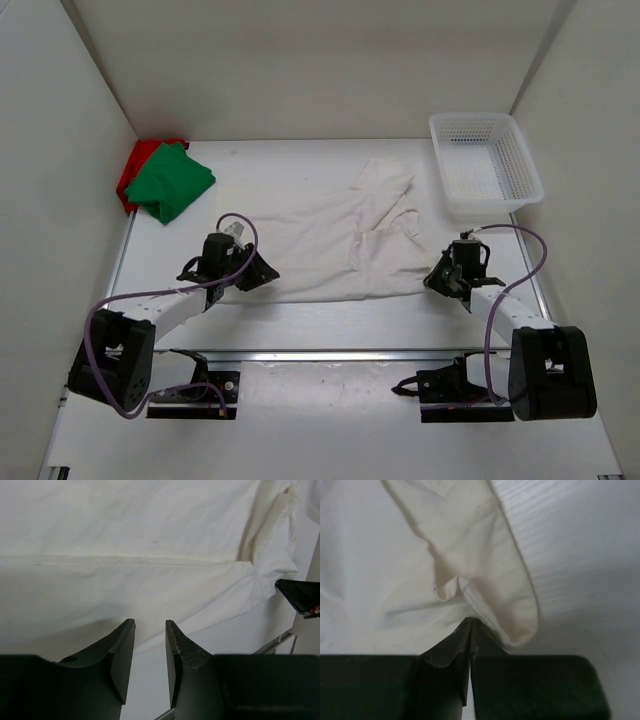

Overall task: Fold and stack the t-shirts
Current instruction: Fold the flattened tshirt in 1/3 of the way

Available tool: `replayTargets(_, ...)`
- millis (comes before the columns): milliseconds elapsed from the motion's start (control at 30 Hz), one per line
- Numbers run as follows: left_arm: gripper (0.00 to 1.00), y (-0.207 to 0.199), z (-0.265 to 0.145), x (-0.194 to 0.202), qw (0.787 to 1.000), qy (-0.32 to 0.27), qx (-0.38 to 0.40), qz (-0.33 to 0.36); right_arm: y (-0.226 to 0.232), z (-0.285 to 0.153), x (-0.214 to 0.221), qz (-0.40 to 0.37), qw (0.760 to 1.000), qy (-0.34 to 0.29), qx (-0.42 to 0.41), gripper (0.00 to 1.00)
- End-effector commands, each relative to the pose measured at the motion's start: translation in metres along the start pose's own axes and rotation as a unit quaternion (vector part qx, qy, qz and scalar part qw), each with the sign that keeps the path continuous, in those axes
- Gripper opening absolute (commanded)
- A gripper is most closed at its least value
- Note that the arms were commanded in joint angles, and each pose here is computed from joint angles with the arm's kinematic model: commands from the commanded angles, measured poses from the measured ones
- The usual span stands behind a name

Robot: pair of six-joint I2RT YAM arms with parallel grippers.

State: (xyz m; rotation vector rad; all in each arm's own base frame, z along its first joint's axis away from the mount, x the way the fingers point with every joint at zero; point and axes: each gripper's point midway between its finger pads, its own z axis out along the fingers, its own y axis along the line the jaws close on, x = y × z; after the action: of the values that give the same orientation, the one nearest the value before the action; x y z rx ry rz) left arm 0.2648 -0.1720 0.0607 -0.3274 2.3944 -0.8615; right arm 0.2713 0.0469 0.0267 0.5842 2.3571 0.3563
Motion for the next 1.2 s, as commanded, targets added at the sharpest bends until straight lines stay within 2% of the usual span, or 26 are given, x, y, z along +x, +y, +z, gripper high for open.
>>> replayTargets(0,0.42,0.023,0.002,0.019,0.998,0.028,-0.001,-0.056,-0.017,0.003,0.008,0.015,0.999,0.022,0.039,0.0)
replayTargets(100,0.41,0.05,-0.002,0.03,0.993,0.025,-0.022,-0.113,-0.032,-0.005,0.016,0.052,0.997,0.019,0.046,0.0)
replayTargets(200,0.42,0.058,-0.007,0.034,0.991,0.022,-0.028,-0.13,-0.035,-0.017,0.023,0.095,0.995,0.028,0.033,0.0)
replayTargets(367,0.43,0.062,-0.011,0.053,0.987,0.053,-0.038,-0.149,-0.039,-0.034,0.051,0.092,0.993,0.063,0.046,0.0)
replayTargets(467,0.42,0.063,-0.014,0.064,0.984,0.072,-0.044,-0.155,-0.02,-0.037,0.051,0.101,0.993,0.055,0.008,0.0)
replayTargets(500,0.43,0.062,-0.014,0.06,0.985,0.068,-0.045,-0.153,-0.011,-0.039,0.036,0.098,0.995,0.031,-0.012,0.0)
replayTargets(600,0.44,0.042,-0.008,0.033,0.992,0.04,-0.028,-0.119,0.013,-0.038,0.013,0.043,0.998,0.018,-0.048,0.04)
replayTargets(733,0.46,-0.004,0.001,-0.009,0.999,-0.017,-0.008,-0.047,0.038,-0.014,0.011,-0.079,0.994,0.072,-0.036,0.07)
replayTargets(867,0.48,-0.031,0.008,-0.018,0.999,-0.03,0.015,-0.013,0.042,0.009,0.021,-0.133,0.986,0.098,0.005,0.02)
replayTargets(967,0.47,-0.029,0.012,-0.02,0.999,-0.03,0.021,-0.022,0.027,0.018,0.03,-0.141,0.982,0.114,0.048,0.0)
replayTargets(1033,0.48,-0.023,0.013,-0.025,0.999,-0.033,0.018,-0.03,0.016,0.015,0.042,-0.136,0.977,0.15,0.068,0.0)
replayTargets(1167,0.47,-0.02,0.01,-0.04,0.997,-0.051,0.02,-0.047,-0.007,-0.007,0.08,-0.084,0.971,0.21,0.08,0.0)
